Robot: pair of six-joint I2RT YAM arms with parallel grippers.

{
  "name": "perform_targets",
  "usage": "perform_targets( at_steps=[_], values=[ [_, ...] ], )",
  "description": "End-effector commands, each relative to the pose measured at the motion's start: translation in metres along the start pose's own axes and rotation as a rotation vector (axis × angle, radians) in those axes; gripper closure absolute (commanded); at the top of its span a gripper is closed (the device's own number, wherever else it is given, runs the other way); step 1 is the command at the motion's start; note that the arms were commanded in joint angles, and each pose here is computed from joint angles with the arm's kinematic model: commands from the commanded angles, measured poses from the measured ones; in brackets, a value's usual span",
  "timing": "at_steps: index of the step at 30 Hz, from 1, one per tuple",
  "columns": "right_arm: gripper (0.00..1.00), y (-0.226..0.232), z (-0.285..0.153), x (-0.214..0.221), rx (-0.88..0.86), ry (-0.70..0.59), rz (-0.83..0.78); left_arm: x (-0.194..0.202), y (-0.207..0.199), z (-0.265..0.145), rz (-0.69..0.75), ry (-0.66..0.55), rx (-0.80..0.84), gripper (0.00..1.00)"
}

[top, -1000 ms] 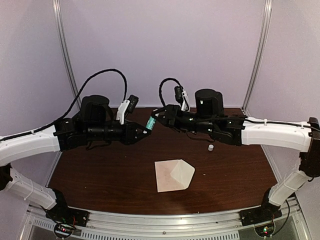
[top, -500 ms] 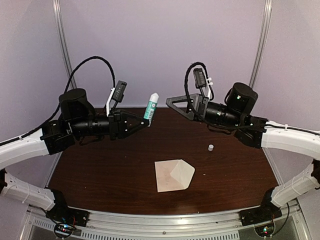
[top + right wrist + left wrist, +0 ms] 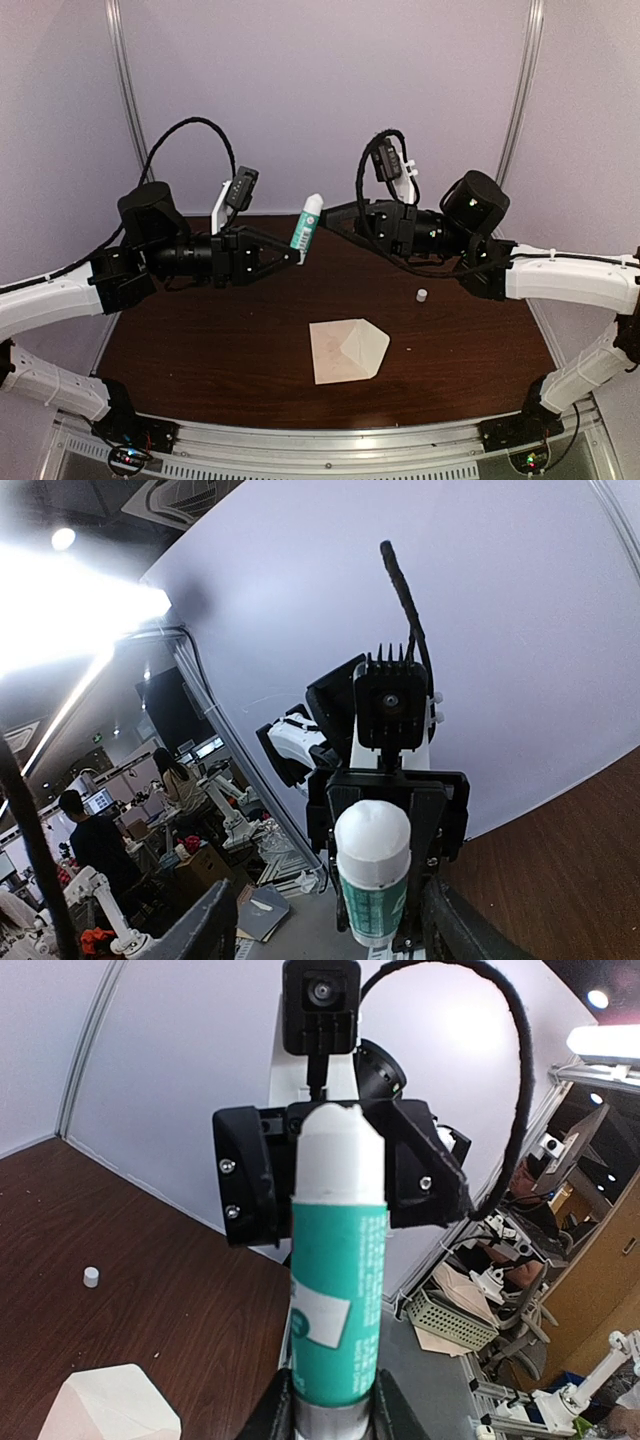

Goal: Place the letter into the envelope and seal it
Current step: Unscrew the solid glue.

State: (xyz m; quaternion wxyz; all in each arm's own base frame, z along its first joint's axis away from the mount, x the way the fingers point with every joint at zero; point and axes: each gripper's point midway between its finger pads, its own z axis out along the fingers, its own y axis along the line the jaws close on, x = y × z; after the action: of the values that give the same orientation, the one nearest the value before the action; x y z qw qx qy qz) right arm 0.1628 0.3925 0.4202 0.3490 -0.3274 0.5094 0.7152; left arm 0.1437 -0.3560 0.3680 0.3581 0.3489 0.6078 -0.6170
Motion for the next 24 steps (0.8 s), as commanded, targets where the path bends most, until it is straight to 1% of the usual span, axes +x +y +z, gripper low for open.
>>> perform_targets(
  at_steps=[1,7,9,11,14,18,24],
  values=[
    [0.40,0.015,0.011,-0.007,-0.068,0.006,-0.044,-0.008,-0.014,0.003,0.032,-0.025,0.076,1.00],
    [0.55,0.015,0.019,-0.003,-0.087,0.022,-0.040,-0.007,-0.014,0.006,0.027,-0.014,0.090,1.00],
    [0.63,0.015,0.020,-0.003,-0.082,0.020,-0.041,-0.008,-0.015,0.005,0.031,-0.019,0.086,1.00],
    [0.72,0.012,0.021,-0.002,-0.070,0.016,-0.039,-0.008,-0.014,0.005,0.032,-0.021,0.081,1.00],
    [0.82,0.007,0.021,-0.002,-0.044,0.005,-0.027,-0.007,-0.010,0.003,0.035,-0.028,0.061,1.00],
    [0.89,-0.007,0.021,-0.002,0.023,-0.012,0.004,-0.008,0.002,-0.001,0.041,-0.055,-0.017,1.00],
    [0.92,-0.035,0.025,0.003,0.154,-0.016,0.043,-0.017,0.035,-0.015,0.046,-0.116,-0.255,1.00]
  ],
)
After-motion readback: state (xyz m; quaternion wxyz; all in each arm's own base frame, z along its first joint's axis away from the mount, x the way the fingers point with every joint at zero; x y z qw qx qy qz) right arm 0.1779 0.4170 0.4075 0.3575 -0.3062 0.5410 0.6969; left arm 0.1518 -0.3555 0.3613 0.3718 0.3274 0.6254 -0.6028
